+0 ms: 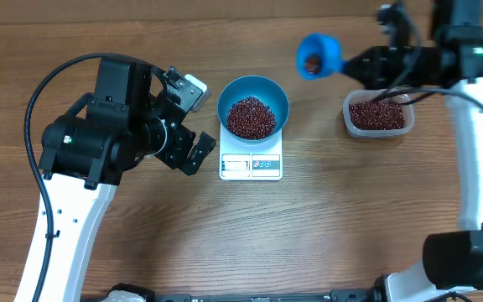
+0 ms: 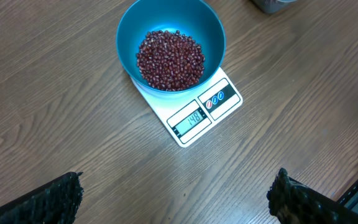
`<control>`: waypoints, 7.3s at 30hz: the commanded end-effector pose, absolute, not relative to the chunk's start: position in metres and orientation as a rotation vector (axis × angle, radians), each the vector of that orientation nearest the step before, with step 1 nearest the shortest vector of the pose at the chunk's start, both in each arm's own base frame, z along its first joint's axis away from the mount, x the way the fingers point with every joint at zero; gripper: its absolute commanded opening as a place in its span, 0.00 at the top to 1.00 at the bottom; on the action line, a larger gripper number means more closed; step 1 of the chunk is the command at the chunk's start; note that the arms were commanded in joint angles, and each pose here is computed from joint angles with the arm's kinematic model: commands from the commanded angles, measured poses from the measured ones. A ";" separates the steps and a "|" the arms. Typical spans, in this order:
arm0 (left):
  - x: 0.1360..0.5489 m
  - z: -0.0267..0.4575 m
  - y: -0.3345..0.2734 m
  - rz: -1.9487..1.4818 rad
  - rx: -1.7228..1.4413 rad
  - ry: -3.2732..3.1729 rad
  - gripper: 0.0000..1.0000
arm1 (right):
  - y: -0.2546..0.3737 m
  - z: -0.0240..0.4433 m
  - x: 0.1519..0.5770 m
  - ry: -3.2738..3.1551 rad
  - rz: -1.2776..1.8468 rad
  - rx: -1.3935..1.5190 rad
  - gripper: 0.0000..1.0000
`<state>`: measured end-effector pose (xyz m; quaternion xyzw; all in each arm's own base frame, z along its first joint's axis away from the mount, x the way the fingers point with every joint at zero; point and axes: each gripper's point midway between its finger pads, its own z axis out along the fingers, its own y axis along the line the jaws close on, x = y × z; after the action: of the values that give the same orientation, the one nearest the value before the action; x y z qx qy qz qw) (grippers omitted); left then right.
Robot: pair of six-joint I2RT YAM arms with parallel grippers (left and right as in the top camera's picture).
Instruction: Scoop item into bowl and weigh 150g on scale
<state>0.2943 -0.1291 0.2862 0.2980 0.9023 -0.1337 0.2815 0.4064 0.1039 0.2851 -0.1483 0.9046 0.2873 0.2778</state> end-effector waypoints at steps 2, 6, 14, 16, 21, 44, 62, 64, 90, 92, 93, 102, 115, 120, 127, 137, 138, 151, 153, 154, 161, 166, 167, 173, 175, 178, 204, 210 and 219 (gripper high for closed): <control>0.294 0.294 -0.132 -0.369 0.821 2.384 0.00 | 0.151 0.299 0.396 2.386 0.727 -0.539 0.96; 0.294 0.294 -0.132 -0.369 0.821 2.384 0.00 | 0.166 0.293 0.392 2.404 0.641 -0.600 0.96; 0.294 0.294 -0.132 -0.369 0.821 2.384 0.00 | 0.182 0.282 0.385 2.398 0.432 -0.769 0.96; 0.294 0.294 -0.132 -0.369 0.821 2.384 0.00 | 0.189 0.281 0.381 2.376 0.422 -0.840 0.96; 0.294 0.294 -0.132 -0.369 0.821 2.384 0.01 | 0.194 0.282 0.381 2.359 0.395 -0.865 0.96; 0.294 0.294 -0.132 -0.369 0.821 2.384 0.01 | 0.203 0.280 0.374 2.250 0.372 -1.106 0.96; 0.294 0.294 -0.132 -0.369 0.821 2.384 0.00 | 0.202 0.280 0.376 2.241 0.346 -1.114 0.96; 0.294 0.294 -0.132 -0.369 0.821 2.384 0.00 | 0.202 0.280 0.376 2.243 0.348 -1.110 0.96; 0.294 0.294 -0.132 -0.369 0.821 2.384 0.01 | 0.118 0.337 0.397 2.179 1.134 -0.468 0.96; 0.294 0.294 -0.132 -0.369 0.821 2.384 0.01 | 0.086 0.348 0.399 2.115 1.207 -0.380 0.96; 0.294 0.294 -0.132 -0.369 0.821 2.384 0.01 | 0.071 0.351 0.401 2.098 1.222 -0.330 0.96; 0.294 0.294 -0.132 -0.369 0.821 2.384 0.01 | -0.061 0.347 0.377 1.992 1.365 0.227 0.96; 0.294 0.294 -0.132 -0.369 0.821 2.384 0.01 | -0.097 0.259 0.355 2.432 0.938 0.558 0.96; 0.294 0.294 -0.132 -0.369 0.821 2.384 0.01 | -0.080 0.239 0.359 2.592 0.758 0.482 0.96; 0.294 0.294 -0.132 -0.369 0.821 2.384 0.00 | -0.062 0.211 0.366 2.801 0.236 0.414 0.96; 0.294 0.294 -0.132 -0.369 0.821 2.384 0.00 | -0.065 0.219 0.377 2.734 -0.387 0.395 0.96; 0.294 0.294 -0.132 -0.369 0.821 2.384 0.01 | -0.062 0.221 0.379 2.723 -0.415 0.374 0.96; 0.294 0.294 -0.132 -0.369 0.821 2.384 0.00 | -0.027 0.223 0.380 2.724 -0.476 0.209 0.96; 0.294 0.294 -0.132 -0.369 0.821 2.384 0.00 | -0.025 0.223 0.380 2.722 -0.479 0.200 0.96; 0.294 0.294 -0.132 -0.369 0.821 2.384 0.00 | -0.024 0.223 0.380 2.722 -0.478 0.198 0.96; 0.294 0.294 -0.132 -0.369 0.821 2.384 0.00 | -0.024 0.223 0.380 2.726 -0.483 0.173 0.96; 0.294 0.294 -0.132 -0.369 0.821 2.384 0.00 | 0.032 0.221 0.392 2.747 -0.050 -0.004 0.96; 0.294 0.294 -0.132 -0.369 0.821 2.384 0.00 | 0.039 0.224 0.394 2.734 -0.005 -0.035 0.96; 0.294 0.294 -0.132 -0.369 0.821 2.384 0.00 | 0.084 0.264 0.405 2.566 0.078 -0.326 0.96; 0.294 0.294 -0.132 -0.369 0.821 2.384 0.00 | 0.118 0.274 0.399 2.497 0.155 -0.516 0.96; 0.294 0.294 -0.132 -0.369 0.821 2.384 0.00 | 0.153 0.275 0.389 2.453 0.219 -0.682 0.96; 0.294 0.294 -0.132 -0.369 0.821 2.384 0.00 | 0.221 0.201 0.373 2.494 0.202 -1.075 0.96; 0.294 0.294 -0.132 -0.369 0.821 2.384 0.00 | 0.222 0.190 0.386 2.484 0.095 -1.073 0.96; 0.294 0.294 -0.132 -0.369 0.821 2.384 0.01 | 0.222 0.184 0.390 2.482 0.036 -1.079 0.96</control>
<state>0.2942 -0.1291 0.2861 0.2980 0.9023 -0.1337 0.2813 0.3891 0.2226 0.1857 -0.3880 0.8960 0.0217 0.2151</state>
